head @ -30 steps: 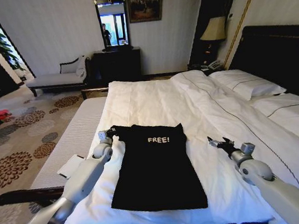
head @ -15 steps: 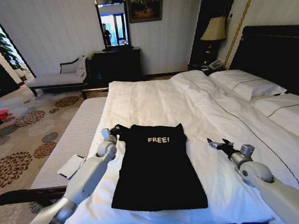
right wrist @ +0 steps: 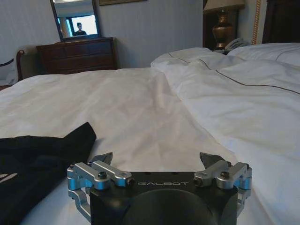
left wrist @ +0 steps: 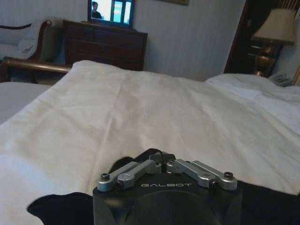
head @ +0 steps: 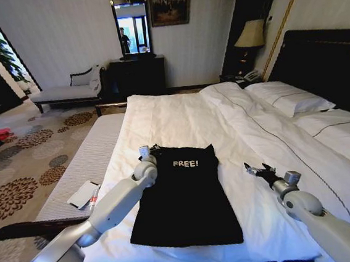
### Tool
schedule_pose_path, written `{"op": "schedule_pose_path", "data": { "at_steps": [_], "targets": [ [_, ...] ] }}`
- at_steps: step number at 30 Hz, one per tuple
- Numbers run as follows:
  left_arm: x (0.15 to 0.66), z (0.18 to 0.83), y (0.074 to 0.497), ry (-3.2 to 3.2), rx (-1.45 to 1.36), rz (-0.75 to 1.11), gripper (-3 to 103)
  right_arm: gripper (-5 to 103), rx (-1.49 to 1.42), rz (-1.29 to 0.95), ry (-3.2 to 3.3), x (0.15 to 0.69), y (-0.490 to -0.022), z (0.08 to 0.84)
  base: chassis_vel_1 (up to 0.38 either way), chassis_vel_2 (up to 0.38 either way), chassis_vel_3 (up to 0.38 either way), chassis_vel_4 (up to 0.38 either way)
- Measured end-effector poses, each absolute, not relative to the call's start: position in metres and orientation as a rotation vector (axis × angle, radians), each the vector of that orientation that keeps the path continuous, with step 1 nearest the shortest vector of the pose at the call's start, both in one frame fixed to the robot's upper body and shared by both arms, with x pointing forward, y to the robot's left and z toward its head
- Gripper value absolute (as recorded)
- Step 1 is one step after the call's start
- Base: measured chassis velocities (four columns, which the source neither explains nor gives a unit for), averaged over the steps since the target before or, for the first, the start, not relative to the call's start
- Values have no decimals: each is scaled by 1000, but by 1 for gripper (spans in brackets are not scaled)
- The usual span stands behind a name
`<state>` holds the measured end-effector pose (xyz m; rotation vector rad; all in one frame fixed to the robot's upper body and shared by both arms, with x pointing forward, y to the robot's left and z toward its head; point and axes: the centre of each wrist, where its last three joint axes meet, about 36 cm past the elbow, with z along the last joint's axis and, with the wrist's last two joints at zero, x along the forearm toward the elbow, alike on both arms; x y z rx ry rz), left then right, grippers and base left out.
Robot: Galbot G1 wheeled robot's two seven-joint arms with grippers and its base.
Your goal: Fold the clothes on the bed.
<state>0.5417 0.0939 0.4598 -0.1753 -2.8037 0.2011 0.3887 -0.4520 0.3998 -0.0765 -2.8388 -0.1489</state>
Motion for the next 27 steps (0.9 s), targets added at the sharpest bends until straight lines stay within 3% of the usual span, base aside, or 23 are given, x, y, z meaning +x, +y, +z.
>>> {"op": "schedule_pose_path", "data": {
  "at_steps": [19,20,22,26,27],
  "targets": [
    [531,437,41,-2777,-189,114,-2,100,-58,-153,-2841,393,-446,399,0,0,0,0],
    [530,436,41,-2775,-190,105,3,100,-56,-155,-2840,392,-445,398,0,0,0,0],
    [530,434,41,-2770,-192,100,3,100,-55,-155,-2839,392,-445,397,0,0,0,0],
    [519,433,48,-2766,-217,69,24,100,-47,-156,-2836,392,-442,395,0,0,0,0],
    [519,433,48,-2766,-217,69,24,100,-47,-156,-2836,392,-442,395,0,0,0,0]
  ]
}}
